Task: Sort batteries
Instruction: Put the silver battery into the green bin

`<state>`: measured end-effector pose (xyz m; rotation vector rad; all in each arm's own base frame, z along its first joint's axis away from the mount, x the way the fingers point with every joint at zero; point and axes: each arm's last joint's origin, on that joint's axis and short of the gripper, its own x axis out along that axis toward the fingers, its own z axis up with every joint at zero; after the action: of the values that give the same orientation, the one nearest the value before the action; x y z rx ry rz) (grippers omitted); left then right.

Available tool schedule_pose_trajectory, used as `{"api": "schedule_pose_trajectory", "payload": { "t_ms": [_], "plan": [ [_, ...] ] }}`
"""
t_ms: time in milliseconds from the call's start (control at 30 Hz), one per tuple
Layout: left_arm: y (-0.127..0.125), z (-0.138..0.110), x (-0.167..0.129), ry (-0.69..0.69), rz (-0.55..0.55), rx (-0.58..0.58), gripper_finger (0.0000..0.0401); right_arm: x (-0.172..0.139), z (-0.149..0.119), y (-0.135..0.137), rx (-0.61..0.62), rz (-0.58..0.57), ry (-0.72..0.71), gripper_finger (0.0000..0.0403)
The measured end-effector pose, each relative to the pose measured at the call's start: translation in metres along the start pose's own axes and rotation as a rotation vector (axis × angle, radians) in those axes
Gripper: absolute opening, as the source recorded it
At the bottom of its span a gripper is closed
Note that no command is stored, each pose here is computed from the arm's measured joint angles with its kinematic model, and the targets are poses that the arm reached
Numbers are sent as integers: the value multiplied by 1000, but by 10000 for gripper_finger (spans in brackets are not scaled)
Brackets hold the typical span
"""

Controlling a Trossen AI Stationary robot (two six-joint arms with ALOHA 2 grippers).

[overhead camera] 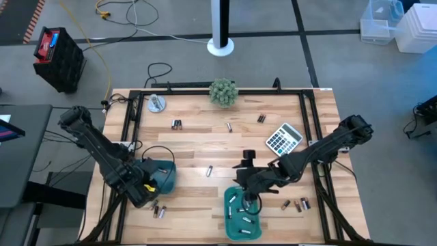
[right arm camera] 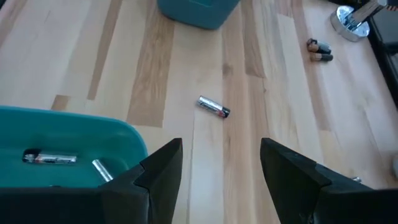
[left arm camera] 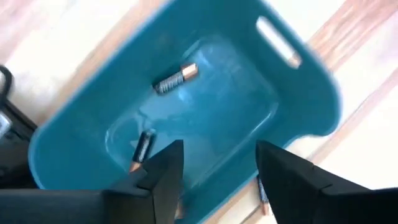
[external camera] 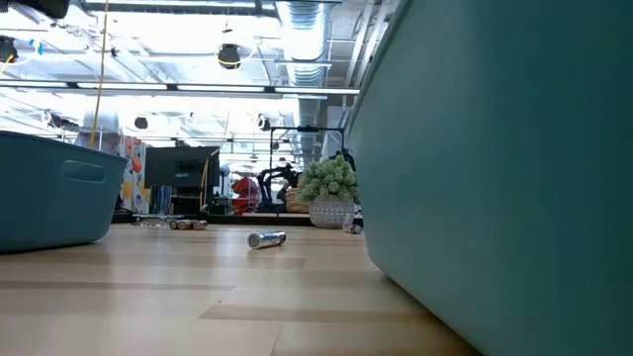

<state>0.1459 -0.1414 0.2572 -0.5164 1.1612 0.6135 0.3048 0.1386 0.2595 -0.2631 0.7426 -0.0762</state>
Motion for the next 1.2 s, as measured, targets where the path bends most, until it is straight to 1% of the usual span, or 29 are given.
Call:
{"api": "schedule_pose_trajectory", "payload": {
  "t_ms": [133,267,333,400,500,567,633,700,800,867,933,1067,1200],
  "plan": [
    [0,8,-15,-84,10,22,196,1,7,-2,-78,-1,-57,232],
    [5,19,-22,-235,59,1,188,5,14,-10,-150,-24,-113,232],
    [8,25,-19,-311,92,-17,187,6,17,-19,-168,-44,-129,232],
    [10,31,-13,-358,129,-31,187,5,21,-29,-173,-52,-149,232],
    [14,43,-2,-398,196,-46,195,0,25,-47,-160,-52,-213,232],
    [17,51,5,-402,228,-57,201,-3,22,-59,-151,-70,-273,232],
    [19,60,11,-408,249,-53,206,-8,14,-73,-134,-84,-326,232],
    [18,68,14,-436,252,-43,207,-11,1,-87,-99,-99,-352,232],
    [17,80,17,-479,256,-7,208,-13,-25,-109,-25,-148,-345,232],
    [16,89,20,-476,256,19,208,-14,-41,-121,25,-176,-341,232],
    [18,97,23,-432,250,40,209,-17,-53,-130,69,-204,-348,232],
    [20,106,27,-327,217,102,209,-21,-66,-142,107,-250,-362,232],
    [19,108,28,-315,206,138,207,-21,-68,-146,109,-225,-375,232]
  ]
}}
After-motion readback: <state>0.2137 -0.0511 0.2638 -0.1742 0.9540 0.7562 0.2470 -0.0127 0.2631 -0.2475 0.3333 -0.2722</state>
